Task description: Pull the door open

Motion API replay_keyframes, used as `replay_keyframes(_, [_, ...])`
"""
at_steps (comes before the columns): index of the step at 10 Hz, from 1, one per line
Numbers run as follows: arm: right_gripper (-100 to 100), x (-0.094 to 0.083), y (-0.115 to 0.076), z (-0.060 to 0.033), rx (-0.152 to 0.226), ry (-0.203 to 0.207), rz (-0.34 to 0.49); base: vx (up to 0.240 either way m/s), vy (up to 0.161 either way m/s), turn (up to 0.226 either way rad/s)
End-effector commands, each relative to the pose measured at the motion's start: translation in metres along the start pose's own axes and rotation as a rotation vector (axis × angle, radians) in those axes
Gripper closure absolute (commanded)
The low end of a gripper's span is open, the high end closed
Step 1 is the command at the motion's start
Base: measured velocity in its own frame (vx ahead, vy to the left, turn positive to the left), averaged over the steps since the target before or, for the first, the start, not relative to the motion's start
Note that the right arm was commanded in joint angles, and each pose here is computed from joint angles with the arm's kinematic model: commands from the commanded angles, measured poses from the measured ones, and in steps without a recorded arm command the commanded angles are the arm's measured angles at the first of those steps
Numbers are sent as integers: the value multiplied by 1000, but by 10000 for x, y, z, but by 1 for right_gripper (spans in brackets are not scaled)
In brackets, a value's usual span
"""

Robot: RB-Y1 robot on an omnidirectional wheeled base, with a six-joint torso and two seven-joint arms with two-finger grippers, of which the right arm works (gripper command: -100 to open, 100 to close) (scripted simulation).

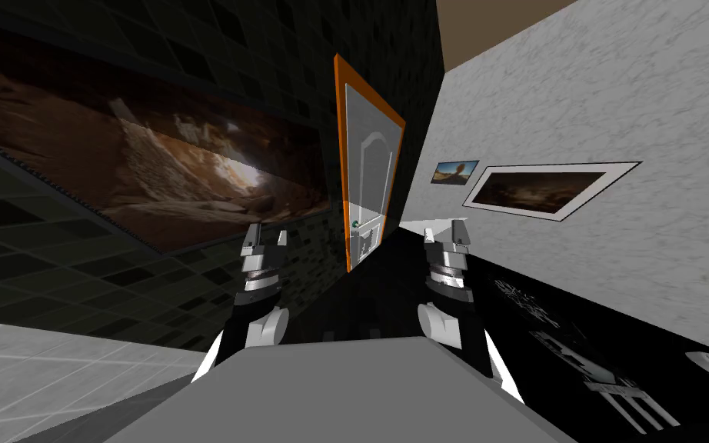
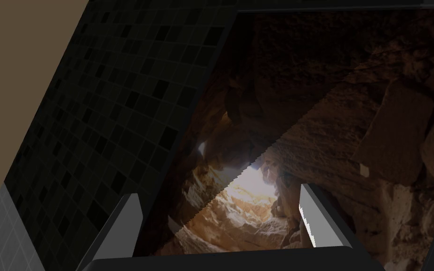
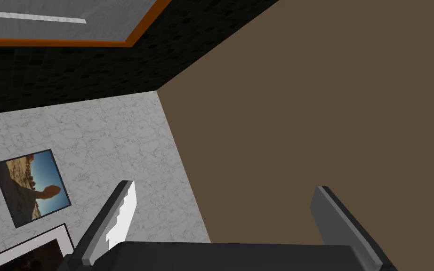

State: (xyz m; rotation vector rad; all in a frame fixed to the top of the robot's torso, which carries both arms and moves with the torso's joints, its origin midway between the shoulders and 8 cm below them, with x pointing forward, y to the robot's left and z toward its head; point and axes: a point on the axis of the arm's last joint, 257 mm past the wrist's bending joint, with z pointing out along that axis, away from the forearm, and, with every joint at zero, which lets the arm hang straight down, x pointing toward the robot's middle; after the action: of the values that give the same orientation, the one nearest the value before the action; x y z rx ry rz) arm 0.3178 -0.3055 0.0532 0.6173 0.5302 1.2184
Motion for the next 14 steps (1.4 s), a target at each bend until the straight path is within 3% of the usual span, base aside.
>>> replay_keyframes(1, [-100,50,-142,-25,20,15,15,34,-12,114])
replay_keyframes(9, [-100,333,-892,-198,129,100,90,73,-52,141])
replay_keyframes(14, [-100,466,-1360,-369,210,142,119,55,-50,108])
